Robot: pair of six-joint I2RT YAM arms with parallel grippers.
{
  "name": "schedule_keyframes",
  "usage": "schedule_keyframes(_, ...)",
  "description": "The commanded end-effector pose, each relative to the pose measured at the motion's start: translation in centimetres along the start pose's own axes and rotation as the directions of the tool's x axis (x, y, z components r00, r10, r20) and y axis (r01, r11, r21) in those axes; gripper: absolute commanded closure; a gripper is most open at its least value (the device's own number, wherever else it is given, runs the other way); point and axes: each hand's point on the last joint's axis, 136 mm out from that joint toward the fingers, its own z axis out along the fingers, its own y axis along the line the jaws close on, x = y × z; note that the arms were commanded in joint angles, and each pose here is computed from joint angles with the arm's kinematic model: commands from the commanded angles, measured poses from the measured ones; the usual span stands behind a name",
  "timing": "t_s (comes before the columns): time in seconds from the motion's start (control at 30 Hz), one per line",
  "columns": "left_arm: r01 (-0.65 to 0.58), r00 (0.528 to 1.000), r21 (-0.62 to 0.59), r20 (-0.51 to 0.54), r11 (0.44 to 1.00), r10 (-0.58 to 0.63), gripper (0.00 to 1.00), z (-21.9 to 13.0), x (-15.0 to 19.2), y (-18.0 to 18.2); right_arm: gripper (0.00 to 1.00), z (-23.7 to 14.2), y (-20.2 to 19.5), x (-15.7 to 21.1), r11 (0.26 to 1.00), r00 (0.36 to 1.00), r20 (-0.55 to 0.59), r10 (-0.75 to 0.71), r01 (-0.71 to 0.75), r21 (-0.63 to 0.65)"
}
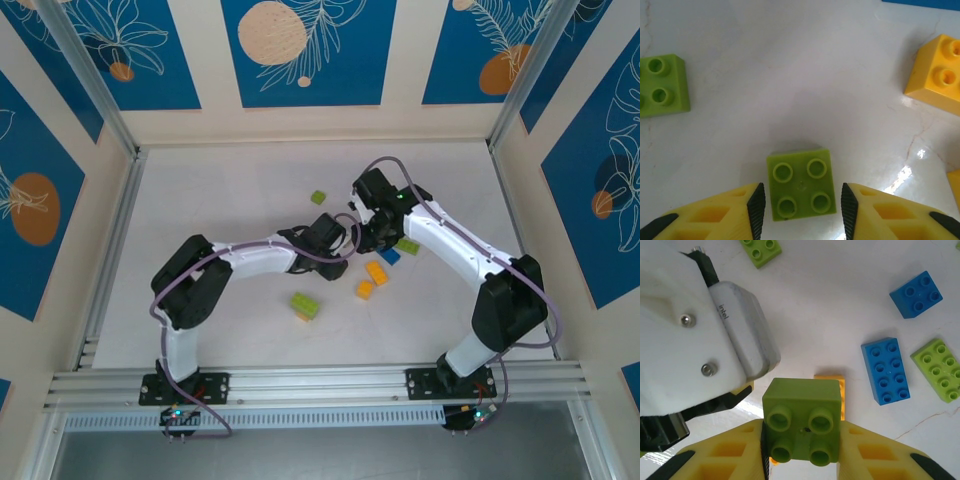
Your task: Assemble a carrot with lego
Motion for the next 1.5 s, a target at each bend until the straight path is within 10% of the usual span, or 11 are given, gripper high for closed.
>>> schedule_keyframes(0.0,-0.022,0.999,-0.030,-0.040,0.999,0.021,0.48,0.6,0.4,0.2,0.66,-1.2,-0.3,0.6,1.000,1.000,0.015,0.020,-0.020,0.001)
schedule_keyframes(0.3,-0.010,0.999,-0.050,0.035,0.999,0.012,0.43,-3.6,-1.3,1.5,0.66,-2.8,-0.7,1.4,0.999,0.999,0.035,0.038,-0.038,0.013)
schedule_keyframes(0.67,0.239,0.962,-0.131,0.165,0.962,-0.217,0.40,-11.6,0.4,11.6,0.67,-2.9,3.8,3.0,0.994,0.999,0.014,-0.052,0.053,-0.095)
schedule_keyframes(1.03,0.474,0.877,-0.277,0.236,0.836,-0.419,0.34,-13.0,4.1,19.5,0.68,-2.0,13.2,4.4,0.950,0.967,-0.026,-0.254,0.244,-0.195)
schedule_keyframes(1.47,0.525,0.847,-0.282,0.263,0.803,-0.462,0.33,-13.6,6.0,20.8,0.68,-1.4,16.5,7.0,0.893,0.915,-0.045,-0.402,0.380,-0.240)
